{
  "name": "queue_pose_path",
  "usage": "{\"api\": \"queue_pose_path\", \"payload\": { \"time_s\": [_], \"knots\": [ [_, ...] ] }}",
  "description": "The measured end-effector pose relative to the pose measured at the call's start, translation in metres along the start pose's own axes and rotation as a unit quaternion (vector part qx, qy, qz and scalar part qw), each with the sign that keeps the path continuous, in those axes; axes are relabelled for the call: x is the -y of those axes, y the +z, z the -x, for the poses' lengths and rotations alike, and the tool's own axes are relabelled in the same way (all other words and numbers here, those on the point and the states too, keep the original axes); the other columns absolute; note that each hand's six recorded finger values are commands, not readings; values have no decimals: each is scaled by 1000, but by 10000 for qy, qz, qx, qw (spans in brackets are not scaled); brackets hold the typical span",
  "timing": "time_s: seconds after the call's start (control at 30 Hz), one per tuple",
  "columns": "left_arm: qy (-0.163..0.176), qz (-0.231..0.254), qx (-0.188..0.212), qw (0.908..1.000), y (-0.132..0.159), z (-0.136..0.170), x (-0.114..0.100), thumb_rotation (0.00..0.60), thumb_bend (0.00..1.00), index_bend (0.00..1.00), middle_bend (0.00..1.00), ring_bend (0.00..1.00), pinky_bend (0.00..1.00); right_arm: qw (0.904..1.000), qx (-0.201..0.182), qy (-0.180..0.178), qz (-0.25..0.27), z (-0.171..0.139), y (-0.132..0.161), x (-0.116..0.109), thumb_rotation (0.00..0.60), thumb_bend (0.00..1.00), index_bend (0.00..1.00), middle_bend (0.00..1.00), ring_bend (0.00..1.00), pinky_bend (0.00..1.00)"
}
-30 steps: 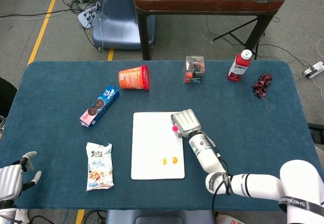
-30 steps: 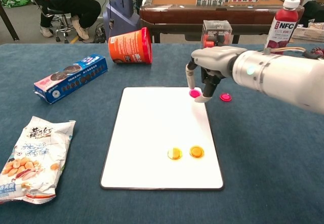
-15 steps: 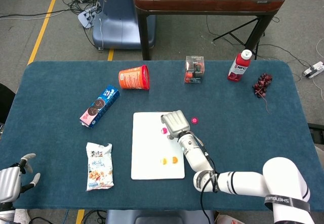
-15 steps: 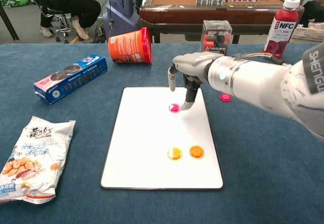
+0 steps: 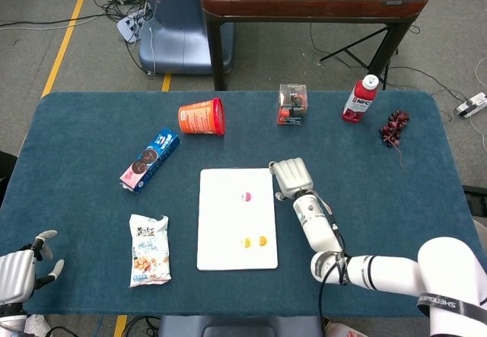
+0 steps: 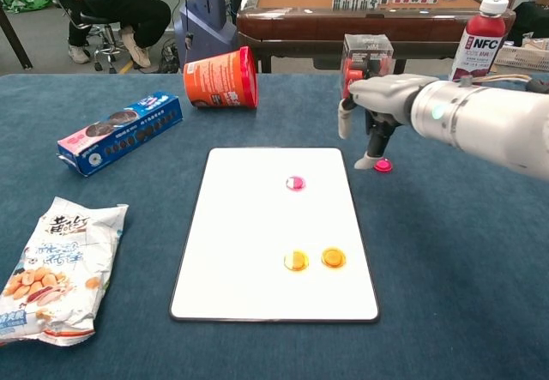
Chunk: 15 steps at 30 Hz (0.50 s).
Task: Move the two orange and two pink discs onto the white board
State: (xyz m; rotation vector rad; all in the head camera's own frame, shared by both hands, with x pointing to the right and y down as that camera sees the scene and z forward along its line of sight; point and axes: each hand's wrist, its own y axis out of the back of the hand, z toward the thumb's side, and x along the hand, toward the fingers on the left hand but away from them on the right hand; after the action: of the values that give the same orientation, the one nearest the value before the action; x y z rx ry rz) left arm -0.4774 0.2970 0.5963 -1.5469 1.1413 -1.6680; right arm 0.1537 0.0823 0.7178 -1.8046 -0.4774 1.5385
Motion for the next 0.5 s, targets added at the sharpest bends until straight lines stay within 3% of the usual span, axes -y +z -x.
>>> {"api": "queue_pose_path", "payload": {
  "time_s": [0.23,0.5],
  "knots": [
    [20,-8,29,10000,3,-2,-1,600,295,350,576,535,734,9992,377,123,5,3,-35,9,600,198,350,1000,1000,1000],
    [27,-5,2,10000,1,0,-3,600,295,350,576,535,734,9980,562,279,25,10,-47,20,600,201,350,1000,1000,1000]
  ]
}}
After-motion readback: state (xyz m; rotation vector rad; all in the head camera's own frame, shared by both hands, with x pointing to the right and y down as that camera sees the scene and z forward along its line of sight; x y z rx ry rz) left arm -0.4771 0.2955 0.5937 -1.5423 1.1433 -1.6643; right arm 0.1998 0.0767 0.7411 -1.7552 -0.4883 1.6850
